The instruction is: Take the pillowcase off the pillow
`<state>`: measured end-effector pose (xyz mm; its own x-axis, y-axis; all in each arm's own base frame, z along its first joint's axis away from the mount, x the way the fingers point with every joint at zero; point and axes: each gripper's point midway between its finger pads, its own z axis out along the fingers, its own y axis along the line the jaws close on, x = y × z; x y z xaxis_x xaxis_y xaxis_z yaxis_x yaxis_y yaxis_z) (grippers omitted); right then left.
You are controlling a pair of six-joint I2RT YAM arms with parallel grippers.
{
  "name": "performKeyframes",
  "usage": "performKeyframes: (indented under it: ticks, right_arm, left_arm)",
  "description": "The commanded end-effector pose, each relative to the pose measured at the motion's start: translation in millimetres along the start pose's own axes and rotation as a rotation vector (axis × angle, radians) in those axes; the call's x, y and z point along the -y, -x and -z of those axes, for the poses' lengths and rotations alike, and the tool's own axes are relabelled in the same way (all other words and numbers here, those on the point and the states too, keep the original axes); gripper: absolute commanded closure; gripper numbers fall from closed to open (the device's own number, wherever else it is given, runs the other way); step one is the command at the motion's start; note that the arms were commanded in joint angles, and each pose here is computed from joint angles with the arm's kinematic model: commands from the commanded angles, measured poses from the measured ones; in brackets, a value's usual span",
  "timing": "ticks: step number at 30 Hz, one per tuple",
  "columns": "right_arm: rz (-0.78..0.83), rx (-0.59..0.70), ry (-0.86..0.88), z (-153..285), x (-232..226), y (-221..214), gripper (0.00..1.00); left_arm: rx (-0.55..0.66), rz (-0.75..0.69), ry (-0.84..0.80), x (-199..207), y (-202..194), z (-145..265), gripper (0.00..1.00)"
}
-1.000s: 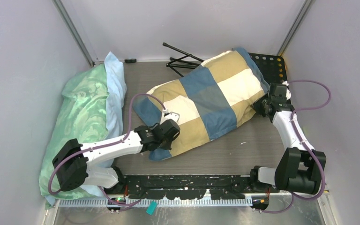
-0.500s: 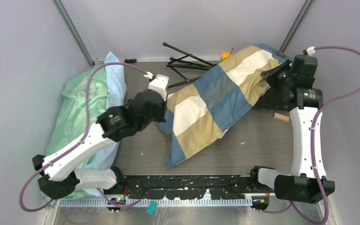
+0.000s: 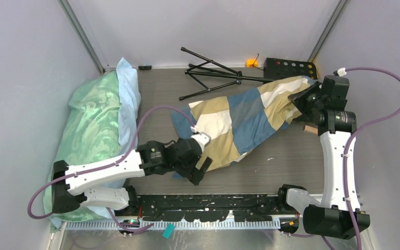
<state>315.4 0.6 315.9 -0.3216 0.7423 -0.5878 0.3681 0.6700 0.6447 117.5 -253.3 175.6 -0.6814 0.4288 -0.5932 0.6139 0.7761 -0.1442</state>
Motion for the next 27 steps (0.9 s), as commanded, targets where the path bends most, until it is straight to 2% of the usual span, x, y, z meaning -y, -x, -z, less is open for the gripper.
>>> performKeyframes:
  ticks: [1, 7, 13, 14, 15, 18, 19, 22, 27]
  right_arm:
    - [-0.010, 0.050, 0.092, 4.2, -18.9, 10.5, 1.00]
    - [-0.012, 0.054, 0.109, 7.6, -22.6, 11.3, 1.00]
    - [-0.006, 0.065, 0.121, 13.4, -24.3, 11.9, 1.00]
    - [-0.008, 0.065, 0.118, 12.9, -23.3, 11.4, 1.00]
    - [-0.009, 0.065, 0.115, 12.5, -22.7, 11.1, 1.00]
    - [-0.002, 0.066, 0.113, 12.3, -23.1, 12.4, 1.00]
    - [0.004, 0.072, 0.107, 13.0, -23.0, 14.5, 1.00]
    - [0.023, 0.111, 0.097, 19.8, -29.2, 28.7, 1.00]
    - [0.056, 0.151, 0.128, 44.5, -59.6, 57.9, 1.00]
  left_arm:
    - [-0.008, -0.045, -0.052, 21.1, -7.6, -6.3, 0.00]
    - [0.016, -0.169, 0.131, -7.3, -31.5, -55.7, 0.00]
    - [0.114, -0.200, 0.475, -58.1, -19.7, -74.9, 0.00]
    - [0.125, -0.213, 0.484, -57.1, -14.5, -77.2, 0.04]
    - [0.136, -0.221, 0.475, -52.3, -7.5, -78.6, 0.18]
    - [0.179, -0.215, 0.432, -37.0, 15.8, -71.5, 0.96]
    - [0.194, -0.217, 0.422, -34.2, 22.9, -64.9, 1.00]
    - [0.256, -0.234, 0.407, -30.9, 52.3, -30.5, 1.00]
    - [0.420, -0.204, 0.350, -29.4, 117.9, 73.6, 1.00]
